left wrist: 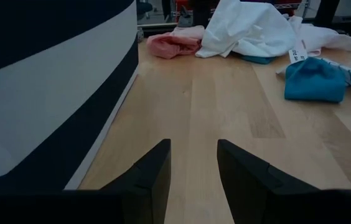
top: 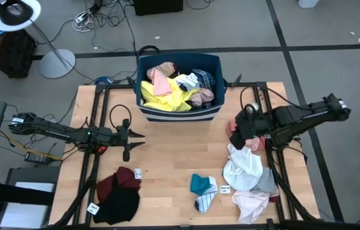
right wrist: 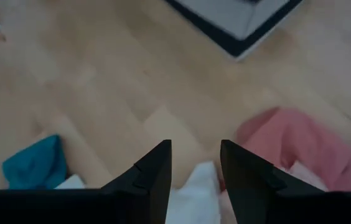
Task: Sort clothes
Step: Put the pink shirt into the blue laundry bin
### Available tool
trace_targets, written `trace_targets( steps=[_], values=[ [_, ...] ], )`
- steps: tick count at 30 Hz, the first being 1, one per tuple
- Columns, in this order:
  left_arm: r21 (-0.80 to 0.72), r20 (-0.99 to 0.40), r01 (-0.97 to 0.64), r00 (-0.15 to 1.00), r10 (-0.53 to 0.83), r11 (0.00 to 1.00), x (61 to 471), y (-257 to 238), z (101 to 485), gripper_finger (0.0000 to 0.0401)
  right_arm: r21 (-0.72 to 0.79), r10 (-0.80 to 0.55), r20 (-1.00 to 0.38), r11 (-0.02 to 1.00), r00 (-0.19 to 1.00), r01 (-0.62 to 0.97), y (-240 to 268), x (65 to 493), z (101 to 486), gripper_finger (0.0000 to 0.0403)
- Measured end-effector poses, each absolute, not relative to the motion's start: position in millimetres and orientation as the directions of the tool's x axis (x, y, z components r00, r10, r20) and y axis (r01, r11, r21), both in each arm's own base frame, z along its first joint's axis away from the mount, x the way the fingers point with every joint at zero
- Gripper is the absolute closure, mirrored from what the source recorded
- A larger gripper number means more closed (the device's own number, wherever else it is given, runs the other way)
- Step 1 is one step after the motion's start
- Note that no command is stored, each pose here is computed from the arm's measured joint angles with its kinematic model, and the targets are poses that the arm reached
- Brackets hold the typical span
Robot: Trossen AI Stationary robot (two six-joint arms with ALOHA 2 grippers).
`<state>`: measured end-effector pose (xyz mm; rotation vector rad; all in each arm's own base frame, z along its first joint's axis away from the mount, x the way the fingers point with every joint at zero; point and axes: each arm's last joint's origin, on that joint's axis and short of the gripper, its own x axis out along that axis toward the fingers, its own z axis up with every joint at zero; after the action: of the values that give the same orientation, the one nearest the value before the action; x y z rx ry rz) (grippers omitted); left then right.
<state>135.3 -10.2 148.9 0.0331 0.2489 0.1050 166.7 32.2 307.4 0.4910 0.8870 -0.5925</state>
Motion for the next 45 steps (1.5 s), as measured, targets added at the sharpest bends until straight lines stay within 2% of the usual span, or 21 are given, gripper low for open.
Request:
trace_targets(
  steps=[3, 10, 12, 19, 22, 29, 36, 39, 41, 43, 45],
  values=[
    [0.045, -0.244, -0.100, 0.964, 0.108, 0.994, 135.2, -10.2, 148.8, 0.0265, 0.151, -0.261, -0.841, 0.729, 0.474, 0.668, 38.9, 162.0, 305.7, 0.0266],
    [0.045, -0.244, -0.100, 0.964, 0.108, 0.994, 135.3, -10.2, 148.9, 0.0265, -0.011, -0.402, -0.848, 0.666, 0.347, 0.746, 42.5, 157.3, 288.6, 0.0271],
    [0.045, -0.242, -0.100, 0.964, 0.108, 0.994, 135.3, -10.2, 149.1, 0.0265, -0.028, -0.421, -0.845, 0.652, 0.330, 0.758, 41.6, 159.6, 275.5, 0.0270],
    [0.044, -0.240, -0.100, 0.965, 0.108, 0.994, 135.4, -10.2, 149.3, 0.0265, -0.041, -0.482, -0.841, 0.509, 0.245, 0.860, 25.8, 156.5, 214.9, 0.0264],
    [0.044, -0.241, -0.100, 0.965, 0.108, 0.994, 135.3, -10.2, 149.2, 0.0265, -0.016, -0.485, -0.840, 0.467, 0.242, 0.884, 17.0, 156.3, 191.3, 0.0259],
    [0.044, -0.241, -0.100, 0.965, 0.108, 0.994, 135.4, -10.2, 149.2, 0.0265, 0.053, -0.481, -0.811, 0.504, 0.332, 0.862, -1.7, 164.3, 162.8, 0.0243],
    [0.044, -0.237, -0.100, 0.965, 0.108, 0.994, 135.4, -10.2, 149.5, 0.0265, 0.011, -0.509, -0.823, 0.431, 0.254, 0.902, -21.6, 151.8, 139.9, 0.0244],
    [0.043, -0.236, -0.100, 0.966, 0.108, 0.994, 135.5, -10.2, 149.6, 0.0265, 0.056, -0.456, -0.850, 0.423, 0.266, 0.905, -23.7, 147.8, 129.6, 0.0267],
    [0.043, -0.236, -0.100, 0.966, 0.108, 0.994, 135.5, -10.2, 149.6, 0.0265, 0.086, -0.426, -0.856, 0.444, 0.294, 0.892, -23.1, 148.5, 126.9, 0.0306],
    [0.043, -0.236, -0.100, 0.966, 0.108, 0.994, 135.4, -10.2, 149.6, 0.0265, 0.098, -0.403, -0.857, 0.485, 0.321, 0.869, -20.8, 151.3, 128.5, 0.0363],
    [0.043, -0.236, -0.100, 0.966, 0.108, 0.994, 135.5, -10.2, 149.6, 0.0265, 0.093, -0.390, -0.858, 0.523, 0.335, 0.847, -18.8, 155.9, 135.5, 0.0388]
  ],
)
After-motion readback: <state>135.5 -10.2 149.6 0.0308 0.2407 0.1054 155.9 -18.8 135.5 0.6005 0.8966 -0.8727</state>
